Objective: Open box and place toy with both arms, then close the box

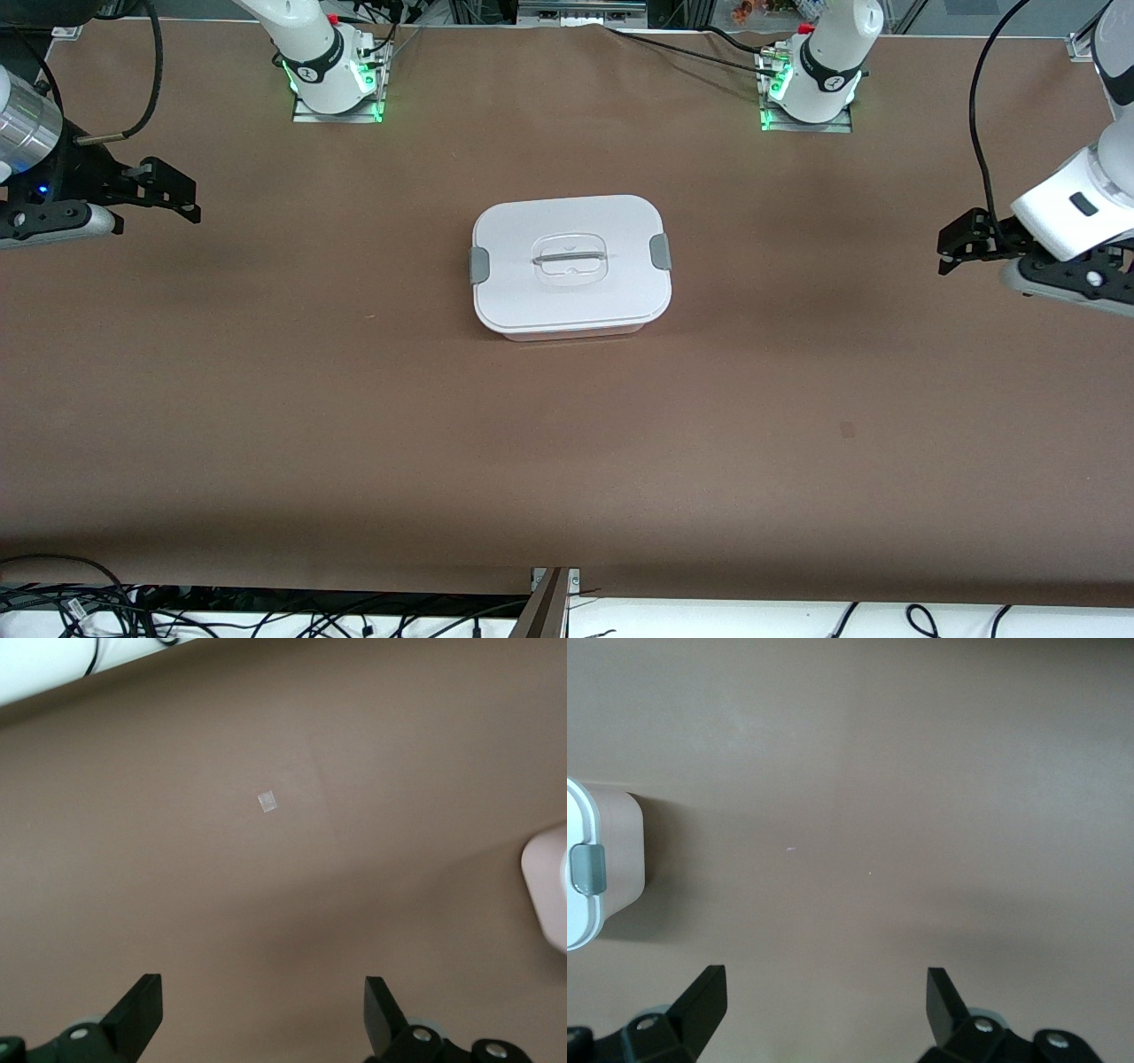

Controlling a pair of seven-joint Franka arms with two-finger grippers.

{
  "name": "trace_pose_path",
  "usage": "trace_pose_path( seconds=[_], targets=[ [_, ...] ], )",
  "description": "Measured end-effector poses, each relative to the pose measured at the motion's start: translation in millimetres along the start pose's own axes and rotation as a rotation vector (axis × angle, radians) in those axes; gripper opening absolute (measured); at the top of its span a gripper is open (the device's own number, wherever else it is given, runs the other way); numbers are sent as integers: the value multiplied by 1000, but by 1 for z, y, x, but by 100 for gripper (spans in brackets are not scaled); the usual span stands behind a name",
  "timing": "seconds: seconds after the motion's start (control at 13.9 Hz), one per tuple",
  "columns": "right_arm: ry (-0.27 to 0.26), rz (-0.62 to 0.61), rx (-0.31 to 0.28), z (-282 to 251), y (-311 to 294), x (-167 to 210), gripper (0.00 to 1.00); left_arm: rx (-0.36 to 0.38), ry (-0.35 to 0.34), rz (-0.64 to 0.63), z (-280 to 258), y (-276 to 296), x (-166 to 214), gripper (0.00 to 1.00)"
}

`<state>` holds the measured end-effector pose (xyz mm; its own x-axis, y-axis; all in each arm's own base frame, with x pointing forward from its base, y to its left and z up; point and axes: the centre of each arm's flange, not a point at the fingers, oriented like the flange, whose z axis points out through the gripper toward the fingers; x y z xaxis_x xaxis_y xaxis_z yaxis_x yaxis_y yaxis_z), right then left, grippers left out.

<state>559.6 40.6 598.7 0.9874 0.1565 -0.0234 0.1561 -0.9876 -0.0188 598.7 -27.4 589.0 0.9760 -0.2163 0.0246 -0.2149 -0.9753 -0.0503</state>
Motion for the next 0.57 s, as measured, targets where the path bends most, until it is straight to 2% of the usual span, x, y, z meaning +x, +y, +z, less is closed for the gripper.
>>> trace_pose_path(
  seconds=[0.22,0.57],
  targets=[
    [-1,-1,-1,1,0,0,100,-5,3,-57,12,-2,-23,100],
    [-4,-27,-9,4,-12,3,100,-10,-36,-132,16,10,-32,100]
  ],
)
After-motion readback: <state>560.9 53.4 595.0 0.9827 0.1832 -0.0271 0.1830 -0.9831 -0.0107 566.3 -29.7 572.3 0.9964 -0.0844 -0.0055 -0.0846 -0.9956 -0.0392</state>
